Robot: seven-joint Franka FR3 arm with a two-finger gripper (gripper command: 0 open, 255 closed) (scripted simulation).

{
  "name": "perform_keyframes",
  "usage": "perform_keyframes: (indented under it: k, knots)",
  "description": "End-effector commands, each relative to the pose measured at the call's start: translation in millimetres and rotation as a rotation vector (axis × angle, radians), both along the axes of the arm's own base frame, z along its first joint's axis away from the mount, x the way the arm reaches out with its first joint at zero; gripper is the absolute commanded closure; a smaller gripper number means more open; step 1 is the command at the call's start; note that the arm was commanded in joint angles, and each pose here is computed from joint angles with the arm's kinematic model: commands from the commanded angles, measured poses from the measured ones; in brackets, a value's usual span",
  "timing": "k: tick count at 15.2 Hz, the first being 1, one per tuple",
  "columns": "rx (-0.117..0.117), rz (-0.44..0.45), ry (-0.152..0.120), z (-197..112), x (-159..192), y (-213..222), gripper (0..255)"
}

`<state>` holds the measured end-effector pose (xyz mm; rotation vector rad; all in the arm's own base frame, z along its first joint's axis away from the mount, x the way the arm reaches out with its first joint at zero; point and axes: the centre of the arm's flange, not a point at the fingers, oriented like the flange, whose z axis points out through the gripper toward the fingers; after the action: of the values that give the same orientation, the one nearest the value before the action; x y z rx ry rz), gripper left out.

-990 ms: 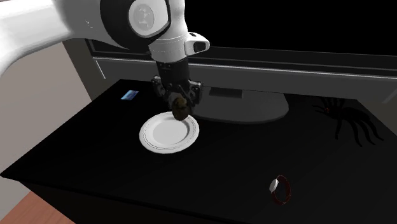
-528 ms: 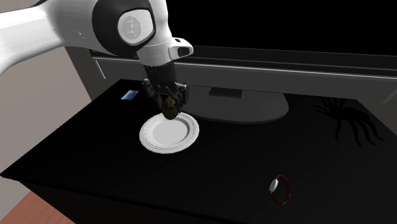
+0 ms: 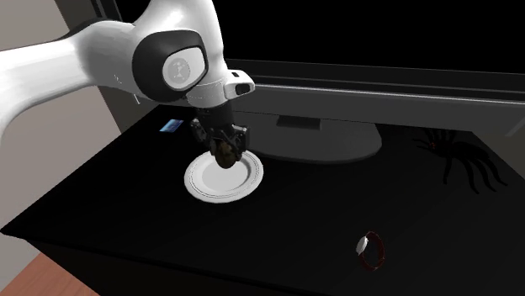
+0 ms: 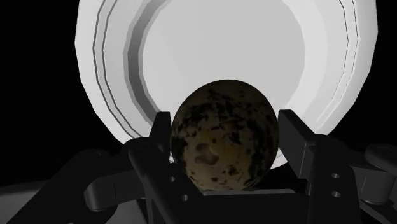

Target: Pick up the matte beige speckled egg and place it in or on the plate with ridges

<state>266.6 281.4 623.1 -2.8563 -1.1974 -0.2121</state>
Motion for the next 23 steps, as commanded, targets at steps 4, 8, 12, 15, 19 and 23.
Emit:
perform_keyframes:
  k: [4,8,12,15,19,23]
  knots:
    - [-0.003,-0.001,0.005,-16,2,0,255]
    - [-0.003,-0.001,0.005,-16,2,0,255]
    - [-0.003,-0.001,0.004,-16,2,1,0]
    - [-0.003,-0.001,0.005,-16,2,0,0]
    - [-0.003,-0.001,0.005,33,-4,-4,0]
    - [-0.003,-0.001,0.005,33,-4,-4,0]
